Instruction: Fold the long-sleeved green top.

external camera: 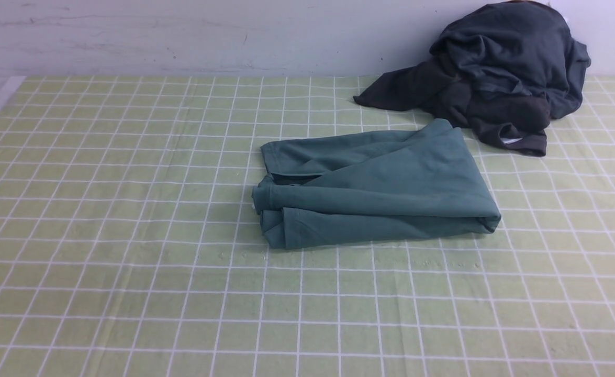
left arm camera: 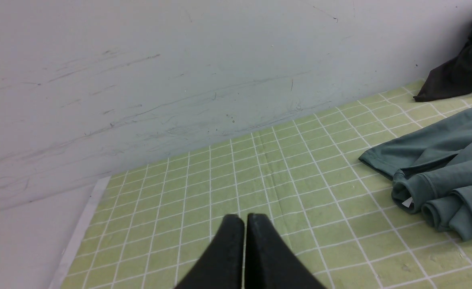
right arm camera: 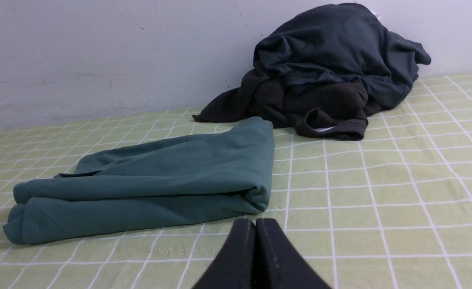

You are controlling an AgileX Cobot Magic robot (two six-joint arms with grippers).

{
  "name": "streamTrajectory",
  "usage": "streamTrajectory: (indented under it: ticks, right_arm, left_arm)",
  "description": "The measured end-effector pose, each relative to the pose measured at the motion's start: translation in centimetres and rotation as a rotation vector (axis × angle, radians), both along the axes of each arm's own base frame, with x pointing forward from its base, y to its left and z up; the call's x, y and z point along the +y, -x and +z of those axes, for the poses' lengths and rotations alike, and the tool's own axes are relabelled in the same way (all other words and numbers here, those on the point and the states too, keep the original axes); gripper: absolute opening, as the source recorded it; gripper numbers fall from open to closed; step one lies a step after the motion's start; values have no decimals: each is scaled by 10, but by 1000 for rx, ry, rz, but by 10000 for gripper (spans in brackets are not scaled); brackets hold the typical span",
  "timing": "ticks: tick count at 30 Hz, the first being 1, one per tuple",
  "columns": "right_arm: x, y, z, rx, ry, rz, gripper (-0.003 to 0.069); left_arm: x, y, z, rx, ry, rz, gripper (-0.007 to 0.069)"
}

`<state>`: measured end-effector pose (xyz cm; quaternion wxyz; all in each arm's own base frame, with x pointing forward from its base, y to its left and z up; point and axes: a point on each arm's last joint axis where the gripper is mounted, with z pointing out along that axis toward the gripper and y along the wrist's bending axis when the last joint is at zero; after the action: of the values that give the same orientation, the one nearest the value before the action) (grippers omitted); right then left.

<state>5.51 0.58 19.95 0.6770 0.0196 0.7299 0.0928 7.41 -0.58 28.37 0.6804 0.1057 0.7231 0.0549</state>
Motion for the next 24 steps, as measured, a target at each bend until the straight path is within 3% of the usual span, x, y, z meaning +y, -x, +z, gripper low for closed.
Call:
streamTrajectory:
  ticks: [6,13,20,24]
  right_arm:
    - [-1,-1,-9,13,23,-11,-14]
    - [-8,0,-17,106,40,-143,-14]
    - [-10,0,-17,108,221,-155,-14]
    - [-10,0,-17,106,240,-153,-14]
  left_arm:
    - [0,0,0,0,0,0,-4]
    - [0,0,0,0,0,0,-4]
    - [0,0,0,0,0,0,-4]
    - [0,0,0,0,0,0,-4]
